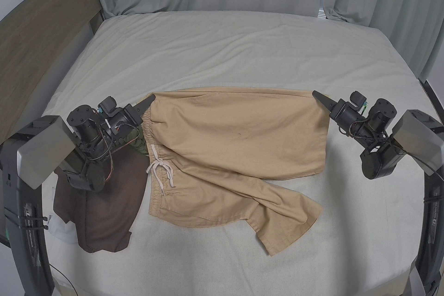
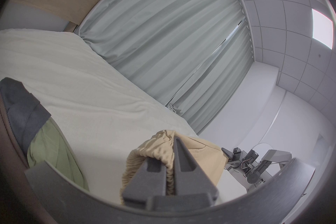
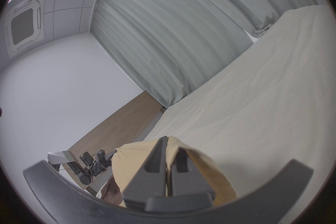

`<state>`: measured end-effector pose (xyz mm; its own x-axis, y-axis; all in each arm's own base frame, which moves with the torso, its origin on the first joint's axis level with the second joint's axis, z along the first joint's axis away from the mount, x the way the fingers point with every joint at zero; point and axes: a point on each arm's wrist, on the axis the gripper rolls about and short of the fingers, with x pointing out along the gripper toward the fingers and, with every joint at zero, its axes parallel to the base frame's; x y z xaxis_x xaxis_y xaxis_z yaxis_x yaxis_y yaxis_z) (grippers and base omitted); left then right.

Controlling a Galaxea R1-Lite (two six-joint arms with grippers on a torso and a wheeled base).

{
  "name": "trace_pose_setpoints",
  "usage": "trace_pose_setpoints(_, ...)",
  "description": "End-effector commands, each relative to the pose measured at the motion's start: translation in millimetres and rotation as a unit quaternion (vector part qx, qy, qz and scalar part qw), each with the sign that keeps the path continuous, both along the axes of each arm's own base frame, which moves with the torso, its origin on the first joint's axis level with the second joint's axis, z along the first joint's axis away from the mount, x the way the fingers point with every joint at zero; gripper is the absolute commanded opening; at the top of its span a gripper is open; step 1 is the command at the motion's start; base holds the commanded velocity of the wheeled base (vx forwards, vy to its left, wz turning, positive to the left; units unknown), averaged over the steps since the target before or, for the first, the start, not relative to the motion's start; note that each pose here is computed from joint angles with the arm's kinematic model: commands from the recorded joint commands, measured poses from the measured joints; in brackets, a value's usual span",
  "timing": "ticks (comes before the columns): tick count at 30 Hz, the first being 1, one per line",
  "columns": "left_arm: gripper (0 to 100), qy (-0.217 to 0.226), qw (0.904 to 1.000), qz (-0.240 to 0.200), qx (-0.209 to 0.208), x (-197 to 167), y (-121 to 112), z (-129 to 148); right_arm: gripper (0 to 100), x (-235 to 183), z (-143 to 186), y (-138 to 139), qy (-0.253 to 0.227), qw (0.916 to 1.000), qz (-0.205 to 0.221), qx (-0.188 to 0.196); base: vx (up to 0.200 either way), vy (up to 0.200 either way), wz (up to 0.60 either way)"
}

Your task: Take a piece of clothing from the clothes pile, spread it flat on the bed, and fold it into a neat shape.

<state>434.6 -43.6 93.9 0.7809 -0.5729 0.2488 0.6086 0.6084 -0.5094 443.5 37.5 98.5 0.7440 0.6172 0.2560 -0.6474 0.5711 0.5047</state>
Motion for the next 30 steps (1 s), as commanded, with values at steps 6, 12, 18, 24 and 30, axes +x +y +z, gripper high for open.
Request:
trace_pose_setpoints(6, 0, 0.008, 1.0, -0.002, -0.005, 8.0, -0.6, -11.6, 0, 16.4, -15.0, 1.6, 0.003, 1.0, 0.001, 0.0, 0.0, 0.0, 0.0)
trace_pose_setpoints(12, 0, 0.005, 0.9999, -0.001, -0.014, 14.7, 1.7, -13.1, 0, 23.1, -20.6, 2.7, 0.001, 1.0, 0.001, 0.001, 0.0, 0.0, 0.0)
trace_pose_setpoints(18, 100, 0.009, 0.9998, -0.006, -0.014, 15.9, -3.2, -18.0, 100, 27.9, -21.7, 2.9, -0.008, 1.0, -0.001, -0.003, 0.0, 0.0, 0.0)
trace_pose_setpoints(24, 100, 0.023, 0.999, -0.019, -0.034, 14.9, -8.8, -16.9, 100, 30.2, -22.0, -2.1, -0.017, 0.9998, -0.01, -0.01, 0.0, 0.0, 0.0)
trace_pose_setpoints(30, 100, 0.038, 0.9984, -0.024, -0.033, 8.0, -11.6, -19.1, 100, 4.8, -19.6, -0.6, -0.008, 0.9992, -0.015, -0.037, 0.0, 0.0, 0.0)
